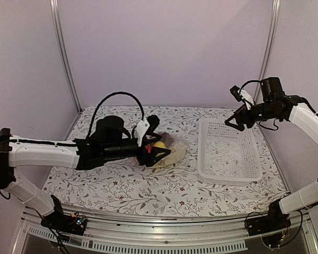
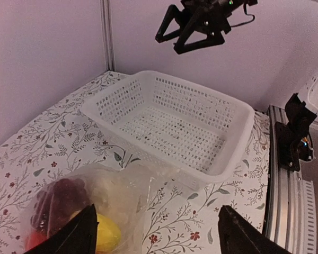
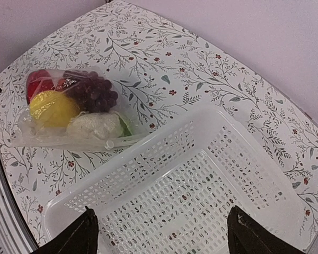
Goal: Place the food in the zip-top bag and seal the zipper
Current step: Reset both arms
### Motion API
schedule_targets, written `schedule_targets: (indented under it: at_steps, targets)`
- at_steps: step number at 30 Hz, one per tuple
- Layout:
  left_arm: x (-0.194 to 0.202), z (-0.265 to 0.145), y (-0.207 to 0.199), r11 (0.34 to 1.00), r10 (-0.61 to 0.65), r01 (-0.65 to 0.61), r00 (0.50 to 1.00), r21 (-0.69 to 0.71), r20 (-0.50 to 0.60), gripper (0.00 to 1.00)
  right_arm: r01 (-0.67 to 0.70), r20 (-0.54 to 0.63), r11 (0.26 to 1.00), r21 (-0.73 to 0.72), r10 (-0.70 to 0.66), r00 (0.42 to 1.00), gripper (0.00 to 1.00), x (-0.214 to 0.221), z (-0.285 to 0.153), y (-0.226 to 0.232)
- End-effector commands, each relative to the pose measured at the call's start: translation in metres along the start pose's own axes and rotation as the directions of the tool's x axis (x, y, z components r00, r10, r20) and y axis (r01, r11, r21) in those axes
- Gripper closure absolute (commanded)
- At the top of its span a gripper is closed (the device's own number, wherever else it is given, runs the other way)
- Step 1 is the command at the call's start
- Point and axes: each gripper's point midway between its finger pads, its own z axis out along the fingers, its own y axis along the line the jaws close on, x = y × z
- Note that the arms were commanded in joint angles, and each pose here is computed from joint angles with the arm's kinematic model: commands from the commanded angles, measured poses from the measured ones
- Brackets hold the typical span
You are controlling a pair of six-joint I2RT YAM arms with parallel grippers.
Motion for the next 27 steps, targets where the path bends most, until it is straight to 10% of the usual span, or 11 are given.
schedule_targets:
  at_steps: [1, 4, 16, 27]
  targets:
    - [-0.053, -0.044, 0.021, 0.988, -0.022, 0.041, 0.992, -0.150, 0.126, 0.19, 0.007, 0.056, 0.999, 0.048, -0.010, 0.998, 0.14, -0.015, -0.018, -0.001]
    - [-0.073, -0.075, 0.048, 0.944, -0.024, 0.076, 0.986, -0.320, 0.163, 0.14, -0.028, 0.081, 0.995, 0.096, 0.020, 0.997, 0.01, -0.020, -0.023, -0.011]
    - [-0.070, -0.184, 0.126, 0.586, -0.168, 0.223, 0.974, -0.779, 0.153, 0.00, -0.295, 0.346, 0.920, 0.257, 0.197, 0.917, 0.01, -0.049, -0.090, -0.064]
    - [-0.038, -0.203, 0.143, 0.531, -0.215, 0.321, 0.946, -0.784, 0.241, 0.00, -0.356, 0.408, 0.862, 0.362, 0.196, 0.891, 0.01, -0.031, -0.098, -0.077]
